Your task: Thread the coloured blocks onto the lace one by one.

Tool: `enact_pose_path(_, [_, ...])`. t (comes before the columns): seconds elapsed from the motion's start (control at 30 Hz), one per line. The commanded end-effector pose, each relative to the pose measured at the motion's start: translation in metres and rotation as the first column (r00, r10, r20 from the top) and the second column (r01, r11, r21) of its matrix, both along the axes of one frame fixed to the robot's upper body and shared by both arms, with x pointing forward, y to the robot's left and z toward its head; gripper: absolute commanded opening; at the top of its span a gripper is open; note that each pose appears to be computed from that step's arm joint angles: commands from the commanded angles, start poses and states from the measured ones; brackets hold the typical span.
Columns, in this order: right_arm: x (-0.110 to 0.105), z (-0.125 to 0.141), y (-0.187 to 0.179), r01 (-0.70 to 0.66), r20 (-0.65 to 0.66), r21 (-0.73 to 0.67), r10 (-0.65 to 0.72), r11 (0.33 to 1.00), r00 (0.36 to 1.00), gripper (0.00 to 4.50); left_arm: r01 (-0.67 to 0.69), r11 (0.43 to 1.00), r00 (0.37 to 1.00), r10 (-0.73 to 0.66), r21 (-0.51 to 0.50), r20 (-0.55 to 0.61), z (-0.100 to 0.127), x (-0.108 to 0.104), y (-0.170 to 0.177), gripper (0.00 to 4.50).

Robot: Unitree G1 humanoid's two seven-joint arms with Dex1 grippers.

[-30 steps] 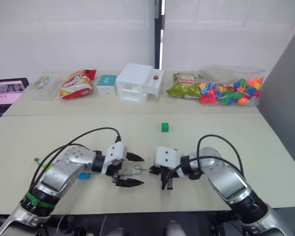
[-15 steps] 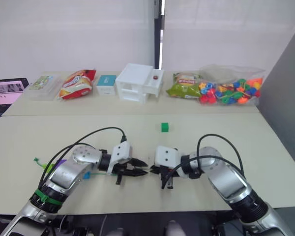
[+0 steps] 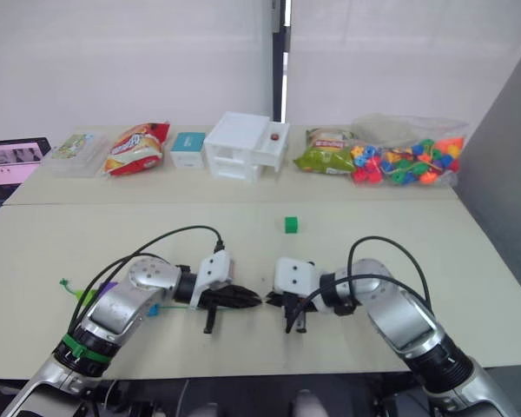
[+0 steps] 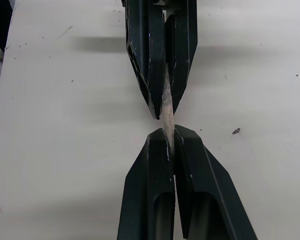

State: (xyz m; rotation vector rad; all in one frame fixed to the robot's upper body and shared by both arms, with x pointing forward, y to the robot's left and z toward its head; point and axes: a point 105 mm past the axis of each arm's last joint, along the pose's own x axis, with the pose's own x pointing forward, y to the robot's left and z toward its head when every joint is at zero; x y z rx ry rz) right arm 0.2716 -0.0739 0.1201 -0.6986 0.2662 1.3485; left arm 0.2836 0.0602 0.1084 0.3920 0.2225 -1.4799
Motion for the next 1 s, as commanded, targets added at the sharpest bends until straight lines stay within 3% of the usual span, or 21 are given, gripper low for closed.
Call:
enact_pose_path(0.03, [-0.002,0.007,0.002,0.008,0.013,0.027,-0.009,1.0,1.0,0.0,0.019,0.999,0.999,-0.017,-0.041,0.037,0.014,-0.002,0.0,0.03])
enact_pose_path(0.23, [-0.003,0.018,-0.01,0.112,-0.012,0.102,-0.111,0.988,0.994,1.97,0.001,1.0,1.0,0.0,-0.026,0.029,0.011,-0.003,0.009,0.0])
enact_pose_path(0.33, [0.0,0.025,-0.024,0.238,-0.056,0.196,-0.232,0.951,0.971,3.05,-0.019,1.0,0.999,0.02,-0.016,0.028,0.011,-0.002,0.017,0.0])
enact_pose_path(0.43, [0.012,0.029,-0.038,0.453,-0.141,0.375,-0.433,0.809,0.89,4.05,-0.05,0.999,0.998,0.05,-0.011,0.028,0.012,-0.004,0.025,0.0])
enact_pose_path(0.57, [0.035,0.018,-0.049,0.667,-0.181,0.473,-0.678,0.575,0.713,4.05,-0.087,0.996,0.996,0.087,-0.006,0.029,0.015,-0.006,0.033,0.0])
enact_pose_path(0.77, [0.06,0.001,-0.034,0.77,-0.185,0.544,-0.847,0.334,0.499,4.05,-0.123,0.992,0.992,0.124,-0.004,0.022,0.016,-0.006,0.038,0.0])
enact_pose_path(0.83, [0.068,-0.002,-0.029,0.78,-0.196,0.564,-0.873,0.273,0.447,4.05,-0.128,0.992,0.992,0.128,-0.004,0.022,0.016,-0.006,0.038,0.0])
enact_pose_path(1.0, [0.107,-0.014,-0.014,0.782,-0.176,0.59,-0.913,0.201,0.368,4.05,-0.14,0.99,0.99,0.14,-0.007,0.025,0.017,-0.006,0.038,0.0])
